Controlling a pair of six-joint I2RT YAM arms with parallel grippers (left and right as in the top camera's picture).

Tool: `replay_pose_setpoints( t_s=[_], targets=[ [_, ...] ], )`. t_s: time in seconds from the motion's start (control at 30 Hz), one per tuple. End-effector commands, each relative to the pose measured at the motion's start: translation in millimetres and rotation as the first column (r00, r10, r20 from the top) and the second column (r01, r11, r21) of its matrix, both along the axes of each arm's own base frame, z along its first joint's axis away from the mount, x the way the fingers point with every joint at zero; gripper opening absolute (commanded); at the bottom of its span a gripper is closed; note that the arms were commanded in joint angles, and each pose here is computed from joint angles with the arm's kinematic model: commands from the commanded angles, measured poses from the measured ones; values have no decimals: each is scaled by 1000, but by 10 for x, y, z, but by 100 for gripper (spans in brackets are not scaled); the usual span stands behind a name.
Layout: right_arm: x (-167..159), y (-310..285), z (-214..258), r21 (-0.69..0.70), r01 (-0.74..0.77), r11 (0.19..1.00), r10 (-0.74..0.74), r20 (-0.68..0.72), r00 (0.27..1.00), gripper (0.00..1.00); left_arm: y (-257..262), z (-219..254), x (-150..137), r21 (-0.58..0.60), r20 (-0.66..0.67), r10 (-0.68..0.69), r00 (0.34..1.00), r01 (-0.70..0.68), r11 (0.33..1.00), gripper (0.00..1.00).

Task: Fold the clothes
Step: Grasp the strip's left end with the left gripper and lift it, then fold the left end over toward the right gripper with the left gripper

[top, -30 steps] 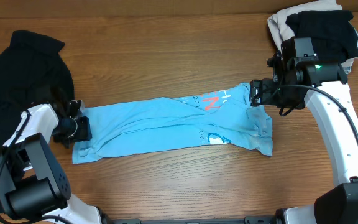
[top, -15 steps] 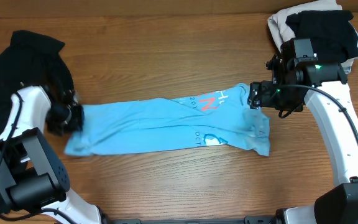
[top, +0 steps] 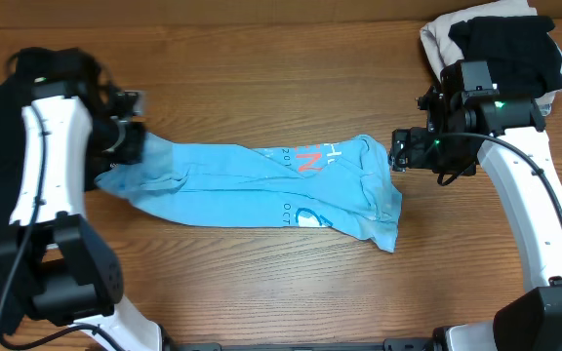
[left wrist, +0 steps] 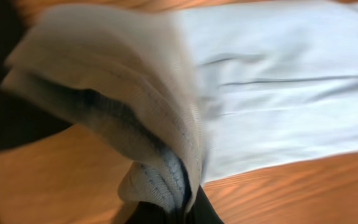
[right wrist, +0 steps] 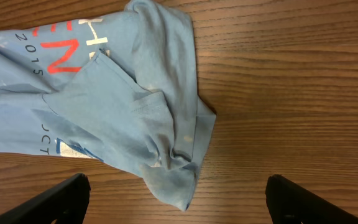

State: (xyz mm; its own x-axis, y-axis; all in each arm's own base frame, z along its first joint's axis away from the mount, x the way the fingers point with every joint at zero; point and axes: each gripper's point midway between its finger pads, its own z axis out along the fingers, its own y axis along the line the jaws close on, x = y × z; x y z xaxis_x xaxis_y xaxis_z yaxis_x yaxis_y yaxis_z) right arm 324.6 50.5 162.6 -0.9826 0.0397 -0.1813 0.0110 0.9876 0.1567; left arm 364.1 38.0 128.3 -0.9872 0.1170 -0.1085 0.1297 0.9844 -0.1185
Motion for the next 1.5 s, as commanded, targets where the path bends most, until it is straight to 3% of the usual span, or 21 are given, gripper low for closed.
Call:
replay_pose_setpoints(
  t_s=[0.0, 0.13, 0.27, 0.47, 0.5, 0.6, 0.87, 0.97, 1.2, 1.47],
  targets=[
    [31, 19, 56, 10, 1, 1000, -1, 19, 1000, 94, -531, 134, 89, -61, 59, -135, 989, 138, 989, 4],
    [31, 19, 56, 10, 1, 1000, -1, 19, 1000, 95, -1041, 126, 91, -64, 74, -247, 966, 251, 966, 5],
    [38, 19, 58, 10, 1, 1000, -1, 22, 1000, 95, -1708, 146, 34, -157, 122, -370, 921, 386, 909, 16],
    [54, 20, 60, 10, 1, 1000, -1, 28, 1000, 95, -2232, 59, -2, -176, 146, -437, 888, 458, 871, 25],
    [56, 20, 60, 10, 1, 1000, -1, 29, 1000, 96, -2292, 32, -20, -178, 141, -448, 883, 468, 866, 34],
    [59, 4, 58, 0, 3, 1000, -3, 30, 1000, 96, -2401, -26, -78, -179, 126, -476, 871, 492, 852, 100],
    [67, 3, 60, 0, 3, 1000, -3, 34, 999, 99, -2234, -60, -99, -172, 78, -441, 894, 448, 877, 100],
    [71, 3, 61, 0, 3, 1000, -3, 35, 999, 99, -2120, -101, -68, -137, 79, -469, 880, 475, 869, 100],
    [101, 6, 68, 2, 3, 1000, -3, 48, 999, 99, -2127, -600, 188, -84, 138, -611, 779, 624, 777, 100],
    [102, 6, 68, 1, 3, 1000, -3, 48, 999, 100, -2143, -1105, 256, -100, 86, -633, 769, 639, 763, 98]
  ],
)
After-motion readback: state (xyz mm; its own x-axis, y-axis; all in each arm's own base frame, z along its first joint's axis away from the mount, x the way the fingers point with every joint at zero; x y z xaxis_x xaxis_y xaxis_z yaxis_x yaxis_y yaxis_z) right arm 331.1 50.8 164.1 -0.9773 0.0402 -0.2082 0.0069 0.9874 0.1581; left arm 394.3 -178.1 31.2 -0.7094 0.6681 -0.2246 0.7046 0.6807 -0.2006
